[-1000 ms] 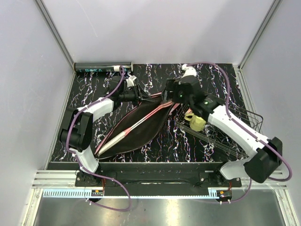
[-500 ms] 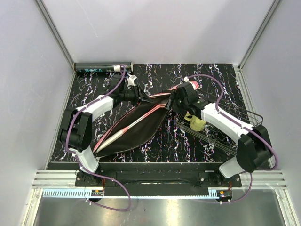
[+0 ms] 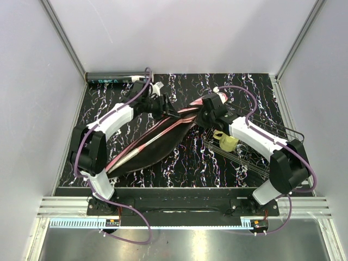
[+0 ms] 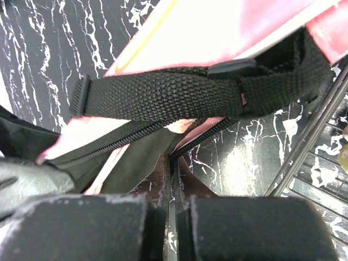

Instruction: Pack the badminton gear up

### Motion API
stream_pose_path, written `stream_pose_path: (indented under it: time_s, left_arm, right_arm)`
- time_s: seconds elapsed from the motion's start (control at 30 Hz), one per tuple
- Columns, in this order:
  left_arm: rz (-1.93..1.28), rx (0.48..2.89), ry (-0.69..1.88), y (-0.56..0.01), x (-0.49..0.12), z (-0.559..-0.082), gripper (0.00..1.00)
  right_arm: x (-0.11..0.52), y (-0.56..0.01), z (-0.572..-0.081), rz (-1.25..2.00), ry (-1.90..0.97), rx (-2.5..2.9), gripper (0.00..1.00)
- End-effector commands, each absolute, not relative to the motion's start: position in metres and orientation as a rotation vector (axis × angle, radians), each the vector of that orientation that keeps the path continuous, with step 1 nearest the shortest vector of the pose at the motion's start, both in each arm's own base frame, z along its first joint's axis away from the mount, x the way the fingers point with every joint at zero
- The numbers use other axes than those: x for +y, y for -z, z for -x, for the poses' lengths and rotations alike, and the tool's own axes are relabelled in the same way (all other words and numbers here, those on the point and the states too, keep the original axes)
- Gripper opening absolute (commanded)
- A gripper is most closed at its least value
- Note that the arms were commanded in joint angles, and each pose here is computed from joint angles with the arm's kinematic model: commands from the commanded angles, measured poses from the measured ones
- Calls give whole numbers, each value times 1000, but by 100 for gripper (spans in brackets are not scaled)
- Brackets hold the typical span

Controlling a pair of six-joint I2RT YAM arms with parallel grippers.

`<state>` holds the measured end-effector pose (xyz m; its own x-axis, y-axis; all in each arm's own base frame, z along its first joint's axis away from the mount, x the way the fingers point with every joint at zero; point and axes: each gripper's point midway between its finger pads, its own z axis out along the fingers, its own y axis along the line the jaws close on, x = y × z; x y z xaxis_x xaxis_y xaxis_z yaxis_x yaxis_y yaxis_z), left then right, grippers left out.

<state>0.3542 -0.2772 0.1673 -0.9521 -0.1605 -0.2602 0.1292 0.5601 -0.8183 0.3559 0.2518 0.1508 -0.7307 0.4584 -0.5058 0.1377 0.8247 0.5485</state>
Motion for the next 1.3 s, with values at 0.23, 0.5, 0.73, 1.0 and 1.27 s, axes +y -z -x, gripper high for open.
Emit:
stream_pose_path:
  time_s: [0.23,0.5,0.73,1.0,1.27]
  left_arm:
    - [-547,2515,801,-180,-290,-319,80]
    - [-722,2463,415,-161,-288,-319,73]
    - [-689,2444,311,-166,-285,-329,69]
    - [-603,2510,133,-158,-276,-346,37]
    - [-633,2528,246,-154,-274,-343,2]
  right_arm:
    - [265,-208,-391,-547,-914,2214,0]
    - [270,-218,-394,-608,-1036,2200,0]
    - [280,-219,-394,-652,-1130,2198,0]
    - [280,-229,-396,-650,-1143,2172,0]
    - [253,-234,-382,-154,-977,2175,45]
